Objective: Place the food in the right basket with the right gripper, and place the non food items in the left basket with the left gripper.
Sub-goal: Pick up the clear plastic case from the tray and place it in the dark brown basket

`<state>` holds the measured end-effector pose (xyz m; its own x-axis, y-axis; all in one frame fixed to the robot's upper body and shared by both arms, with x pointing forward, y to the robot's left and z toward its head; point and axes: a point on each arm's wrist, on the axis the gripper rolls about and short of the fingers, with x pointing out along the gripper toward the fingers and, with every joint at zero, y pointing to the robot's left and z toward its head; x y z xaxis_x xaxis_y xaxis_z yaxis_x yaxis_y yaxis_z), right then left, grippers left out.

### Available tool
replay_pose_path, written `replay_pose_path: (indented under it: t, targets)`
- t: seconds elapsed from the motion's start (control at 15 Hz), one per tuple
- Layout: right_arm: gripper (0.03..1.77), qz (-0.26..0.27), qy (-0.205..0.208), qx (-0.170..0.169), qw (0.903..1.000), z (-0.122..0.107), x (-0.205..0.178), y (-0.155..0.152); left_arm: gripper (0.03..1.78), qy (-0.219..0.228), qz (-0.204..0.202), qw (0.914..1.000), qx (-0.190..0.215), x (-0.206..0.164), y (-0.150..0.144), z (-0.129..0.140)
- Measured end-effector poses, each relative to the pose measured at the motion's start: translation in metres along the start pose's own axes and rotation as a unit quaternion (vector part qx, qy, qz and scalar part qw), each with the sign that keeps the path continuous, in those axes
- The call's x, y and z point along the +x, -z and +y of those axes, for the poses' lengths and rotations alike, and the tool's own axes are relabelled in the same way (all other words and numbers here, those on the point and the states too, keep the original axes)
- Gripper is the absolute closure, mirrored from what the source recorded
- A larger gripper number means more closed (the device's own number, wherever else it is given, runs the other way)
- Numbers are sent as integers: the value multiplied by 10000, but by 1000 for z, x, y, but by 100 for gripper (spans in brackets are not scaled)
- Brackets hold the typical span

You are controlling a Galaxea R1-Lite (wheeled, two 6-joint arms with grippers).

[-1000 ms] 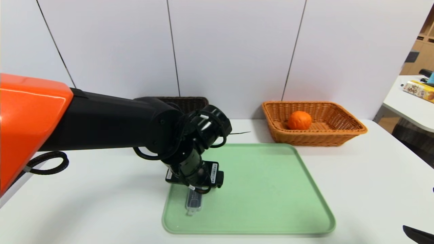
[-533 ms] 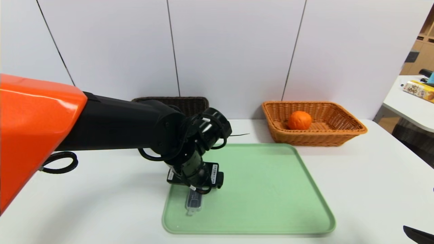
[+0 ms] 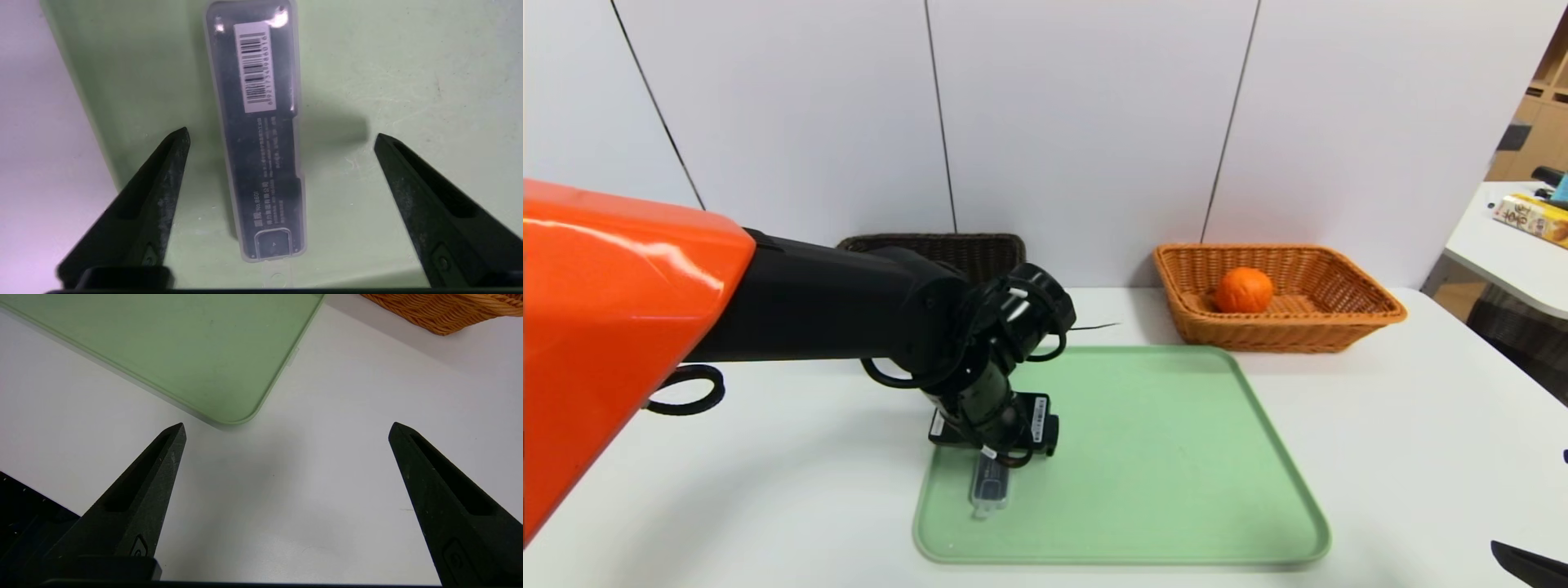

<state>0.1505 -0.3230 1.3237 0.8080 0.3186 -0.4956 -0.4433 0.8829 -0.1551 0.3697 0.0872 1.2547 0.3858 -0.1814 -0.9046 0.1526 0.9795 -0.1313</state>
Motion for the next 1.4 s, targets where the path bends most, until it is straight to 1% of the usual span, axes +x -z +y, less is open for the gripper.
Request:
replay_pose_path:
  t: [0.13, 0.27, 0.33, 0.47, 0.73, 0.93, 1.0, 1.13, 1.27, 1.4]
  targets:
    - [9, 0, 1, -2, 10000, 0, 0, -1, 67, -50, 23, 10000, 0, 2, 1, 1]
    - [9, -2, 4, 2, 10000, 0, 0, -1, 91, -159, 38, 9999, 9, 6, 3, 2]
    - [9, -6, 5, -1, 10000, 0, 0, -1, 99, -205, 32, 9998, 10, 6, 3, 3]
    - [9, -13, 7, -1, 10000, 0, 0, -1, 125, -290, 16, 9996, 20, 7, 5, 4]
    - [9, -26, 13, -1, 10000, 0, -1, -1, 125, -419, -63, 9991, 48, 5, 6, 5]
    - [9, -16, 10, 3, 10000, 0, -1, 0, 125, -379, -226, 9989, 156, -10, 5, 7]
    - [9, -16, 10, -2, 10000, 0, -1, 0, 125, -316, -362, 9985, 252, -20, 4, 6]
    - [9, -10, 3, 4, 10000, 0, -1, 0, 125, -243, -707, 9955, 582, -46, 6, 2]
    - [9, -6, 2, 1, 10000, 0, 0, 0, 125, -177, -1077, 9898, 915, -76, 11, -2]
    - [9, -6, 3, -1, 10000, 0, 0, 0, 125, -41, -1404, 9820, 1261, -105, 14, -1]
